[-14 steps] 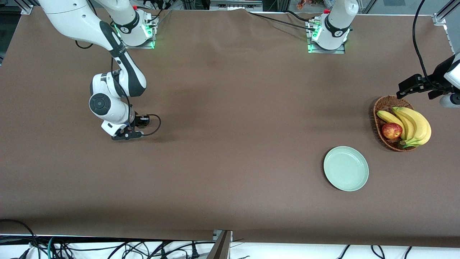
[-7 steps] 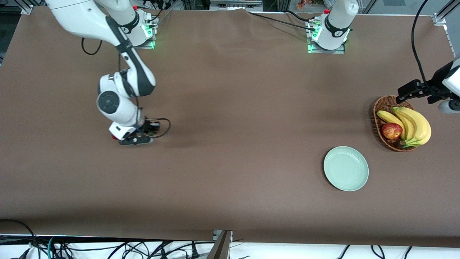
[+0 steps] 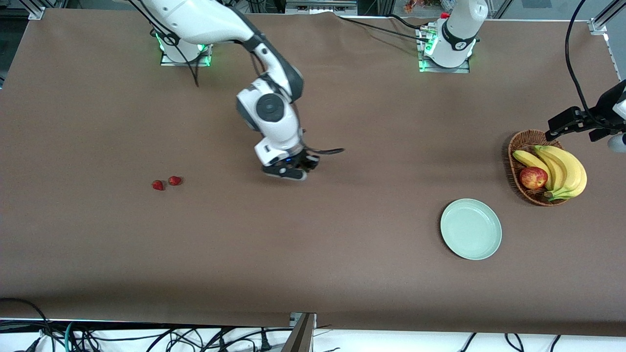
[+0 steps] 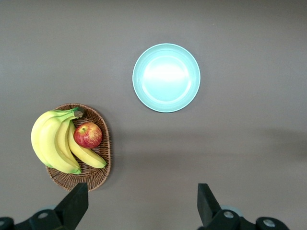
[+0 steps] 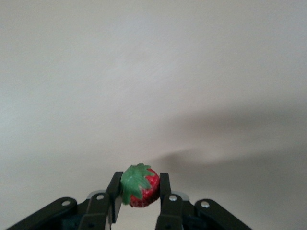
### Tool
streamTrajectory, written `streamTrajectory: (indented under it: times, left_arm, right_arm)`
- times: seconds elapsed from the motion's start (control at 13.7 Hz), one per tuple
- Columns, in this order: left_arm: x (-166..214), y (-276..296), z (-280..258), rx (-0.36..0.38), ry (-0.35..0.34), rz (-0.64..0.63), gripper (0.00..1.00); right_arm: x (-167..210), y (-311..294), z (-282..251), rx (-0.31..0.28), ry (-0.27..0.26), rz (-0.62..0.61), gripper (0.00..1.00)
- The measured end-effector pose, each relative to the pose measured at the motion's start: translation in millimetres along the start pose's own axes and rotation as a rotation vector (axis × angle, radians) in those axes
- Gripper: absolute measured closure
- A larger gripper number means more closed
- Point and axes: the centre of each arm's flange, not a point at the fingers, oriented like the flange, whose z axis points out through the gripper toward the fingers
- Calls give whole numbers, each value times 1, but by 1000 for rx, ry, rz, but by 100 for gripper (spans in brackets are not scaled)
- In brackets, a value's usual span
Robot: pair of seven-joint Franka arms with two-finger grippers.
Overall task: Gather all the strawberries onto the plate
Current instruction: 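Carry the strawberry to the table middle and open the right gripper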
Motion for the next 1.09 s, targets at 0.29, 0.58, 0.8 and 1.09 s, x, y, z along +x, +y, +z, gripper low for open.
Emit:
streamTrajectory:
  times: [0.29,0.58,0.8,1.09]
  left_arm:
    - [1,0,2,0,-4,0,0]
    - [2,0,3,1,-4,0,0]
    - [2,0,3,1,-4,0,0]
    - [2,0,3,1,-4,0,0]
  right_arm:
    - [-44,-60,17,60,-1,12,65]
    - [-73,-75,39,106,4,-21,65]
    - [-80,-72,66,131,9,-24,65]
    - [-68,-79,55,155,34,-23,28]
